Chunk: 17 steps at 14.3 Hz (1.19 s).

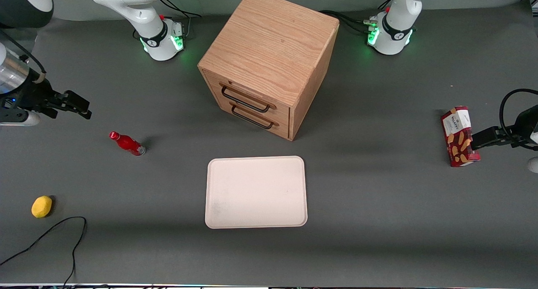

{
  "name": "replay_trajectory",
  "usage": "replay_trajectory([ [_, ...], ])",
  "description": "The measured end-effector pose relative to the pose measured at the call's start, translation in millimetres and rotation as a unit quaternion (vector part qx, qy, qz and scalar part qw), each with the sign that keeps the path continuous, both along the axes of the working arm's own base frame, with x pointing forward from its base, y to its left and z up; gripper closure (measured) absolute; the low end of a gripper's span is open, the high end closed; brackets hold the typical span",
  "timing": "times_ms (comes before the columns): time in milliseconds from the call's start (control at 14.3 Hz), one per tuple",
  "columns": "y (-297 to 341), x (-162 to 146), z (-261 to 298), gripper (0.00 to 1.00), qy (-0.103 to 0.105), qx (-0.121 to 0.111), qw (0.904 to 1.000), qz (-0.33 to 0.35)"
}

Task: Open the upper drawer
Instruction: 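Move the right gripper toward the upper drawer's black handle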

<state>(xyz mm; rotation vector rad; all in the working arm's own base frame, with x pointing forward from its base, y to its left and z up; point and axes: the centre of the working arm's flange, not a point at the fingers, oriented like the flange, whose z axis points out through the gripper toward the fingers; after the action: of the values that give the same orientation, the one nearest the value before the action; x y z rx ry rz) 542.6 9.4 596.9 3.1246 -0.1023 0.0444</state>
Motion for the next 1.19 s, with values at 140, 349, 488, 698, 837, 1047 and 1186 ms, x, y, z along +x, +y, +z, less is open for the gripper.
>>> replay_trajectory([
  [140,-0.1,0.8,3.7,0.00,0.000,0.000,1.0000,0.000],
  [349,0.6,11.0,8.7,0.00,0.001,0.000,1.0000,0.001],
  [488,7.7,25.0,14.4,0.00,-0.006,0.001,1.0000,0.008],
  [698,56.4,46.9,3.8,0.00,-0.001,0.007,0.9986,0.053],
  [837,110.5,51.4,-9.6,0.00,0.008,0.015,0.9948,0.100],
  [1047,207.9,36.5,-12.4,0.00,0.011,0.042,0.9796,0.196],
  [1186,267.1,17.4,-13.0,0.00,0.015,0.061,0.9627,0.263],
])
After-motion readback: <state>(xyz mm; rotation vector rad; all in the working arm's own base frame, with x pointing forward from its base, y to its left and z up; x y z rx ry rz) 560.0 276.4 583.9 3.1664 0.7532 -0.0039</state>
